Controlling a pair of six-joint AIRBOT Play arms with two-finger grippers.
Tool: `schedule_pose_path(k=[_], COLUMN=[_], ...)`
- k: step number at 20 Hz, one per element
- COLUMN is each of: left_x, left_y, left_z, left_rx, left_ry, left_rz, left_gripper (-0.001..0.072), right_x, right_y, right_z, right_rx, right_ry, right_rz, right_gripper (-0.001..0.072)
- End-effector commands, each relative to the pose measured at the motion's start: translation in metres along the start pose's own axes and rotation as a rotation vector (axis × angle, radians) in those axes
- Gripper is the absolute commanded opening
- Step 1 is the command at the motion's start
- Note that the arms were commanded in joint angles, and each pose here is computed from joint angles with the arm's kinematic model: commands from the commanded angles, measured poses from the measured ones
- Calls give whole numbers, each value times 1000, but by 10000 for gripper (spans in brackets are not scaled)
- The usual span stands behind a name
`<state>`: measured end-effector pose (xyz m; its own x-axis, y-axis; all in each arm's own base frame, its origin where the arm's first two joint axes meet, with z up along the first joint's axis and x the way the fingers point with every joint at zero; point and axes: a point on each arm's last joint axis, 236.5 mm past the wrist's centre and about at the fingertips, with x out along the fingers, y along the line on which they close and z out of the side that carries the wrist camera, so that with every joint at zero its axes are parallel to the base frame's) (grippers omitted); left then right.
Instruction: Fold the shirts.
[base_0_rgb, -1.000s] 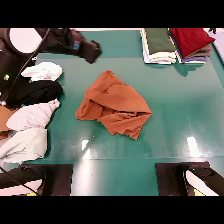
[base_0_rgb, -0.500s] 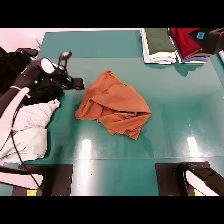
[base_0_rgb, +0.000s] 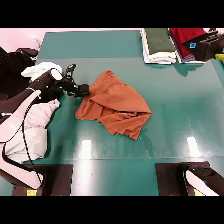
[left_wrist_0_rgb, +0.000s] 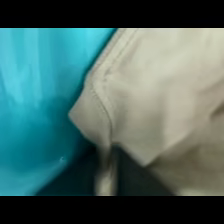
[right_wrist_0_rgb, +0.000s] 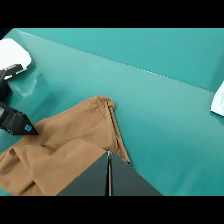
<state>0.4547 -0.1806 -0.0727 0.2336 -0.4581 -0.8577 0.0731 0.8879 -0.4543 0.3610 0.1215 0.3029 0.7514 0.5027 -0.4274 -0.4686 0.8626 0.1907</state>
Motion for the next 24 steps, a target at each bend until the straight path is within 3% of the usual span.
schedule_pose_path(k=[1, 3, 7, 9, 10, 12, 16, 17, 18, 20, 24], left_x=[-9, -37, -103, -117, -118, -117, -117, -116, -116, -122, -192], left_y=[-16, -30, -67, -75, -76, -75, -75, -75, -75, -78, -97], left_z=[11, 36, 79, 85, 85, 84, 82, 81, 79, 79, 95], left_rx=[5, 90, 216, 236, 238, 239, 239, 239, 241, 246, 341], left_ry=[-23, -97, -268, -300, -300, -297, -288, -282, -274, -284, -437], left_rz=[-44, -40, -53, -58, -58, -58, -59, -59, -60, -60, -7], left_gripper=[22, 22, 22, 21, 22, 22, 22, 22, 22, 22, 21], right_x=[0, 0, 13, 29, 38, 63, 113, 125, 134, 150, 132], right_y=[-4, -17, -53, -54, -48, -28, -6, -2, 0, -1, -15], right_z=[-16, -51, -183, -257, -287, -331, -352, -349, -344, -326, -240], right_rx=[2, 65, 301, 412, 464, 574, 635, 623, 597, 525, 291], right_ry=[66, 183, 484, 599, 631, 657, 641, 638, 634, 609, 473], right_rz=[-11, -38, -101, -93, -77, -28, 14, 21, 27, 31, 8], right_gripper=[19, 19, 40, 474, 513, 513, 511, 479, 358, 33, 17])
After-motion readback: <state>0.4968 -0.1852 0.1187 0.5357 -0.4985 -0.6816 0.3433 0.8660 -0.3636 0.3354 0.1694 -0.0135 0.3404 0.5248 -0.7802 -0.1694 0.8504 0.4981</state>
